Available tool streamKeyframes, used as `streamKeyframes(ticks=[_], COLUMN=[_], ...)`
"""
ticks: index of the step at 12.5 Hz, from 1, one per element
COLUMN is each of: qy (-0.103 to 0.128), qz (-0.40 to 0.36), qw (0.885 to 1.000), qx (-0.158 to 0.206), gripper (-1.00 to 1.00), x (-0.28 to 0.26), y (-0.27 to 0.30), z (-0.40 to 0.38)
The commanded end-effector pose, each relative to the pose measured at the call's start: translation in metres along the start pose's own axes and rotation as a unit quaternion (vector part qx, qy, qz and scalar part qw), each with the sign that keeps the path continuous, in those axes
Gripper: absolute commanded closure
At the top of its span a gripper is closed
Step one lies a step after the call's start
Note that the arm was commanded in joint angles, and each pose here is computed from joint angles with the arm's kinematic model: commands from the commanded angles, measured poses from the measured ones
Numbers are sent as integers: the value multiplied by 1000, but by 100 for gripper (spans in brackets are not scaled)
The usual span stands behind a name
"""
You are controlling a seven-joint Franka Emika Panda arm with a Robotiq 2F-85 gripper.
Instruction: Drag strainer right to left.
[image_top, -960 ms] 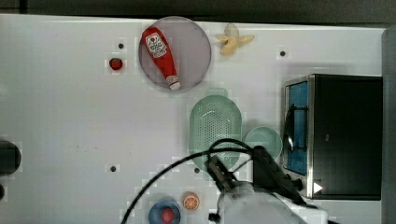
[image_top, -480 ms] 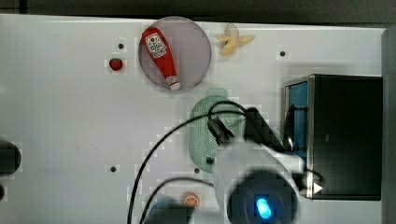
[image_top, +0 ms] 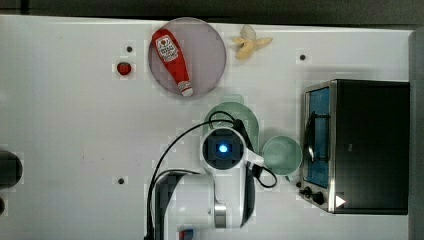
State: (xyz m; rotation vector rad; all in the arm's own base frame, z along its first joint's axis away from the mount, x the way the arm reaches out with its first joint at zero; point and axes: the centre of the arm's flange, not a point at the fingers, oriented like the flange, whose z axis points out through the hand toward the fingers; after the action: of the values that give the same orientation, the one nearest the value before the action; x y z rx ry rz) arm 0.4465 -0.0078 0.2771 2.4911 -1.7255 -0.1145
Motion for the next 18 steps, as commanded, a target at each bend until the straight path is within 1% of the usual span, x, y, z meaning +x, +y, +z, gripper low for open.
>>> streamKeyframes(ticks=[1, 4, 8, 10, 14, 18], qy=[8, 5, 0, -3, -10, -12], qz=[87, 120, 125, 134, 157, 142], qw=[995, 990, 989, 988, 984, 987], qx=[50, 73, 76, 80, 78, 77], gripper=[-100, -100, -100, -100, -100, -100], x=[1, -5, -12, -17, -42, -73], y=[-28, -43, -47, -49, -56, -66], z=[10, 61, 110, 120, 123, 124])
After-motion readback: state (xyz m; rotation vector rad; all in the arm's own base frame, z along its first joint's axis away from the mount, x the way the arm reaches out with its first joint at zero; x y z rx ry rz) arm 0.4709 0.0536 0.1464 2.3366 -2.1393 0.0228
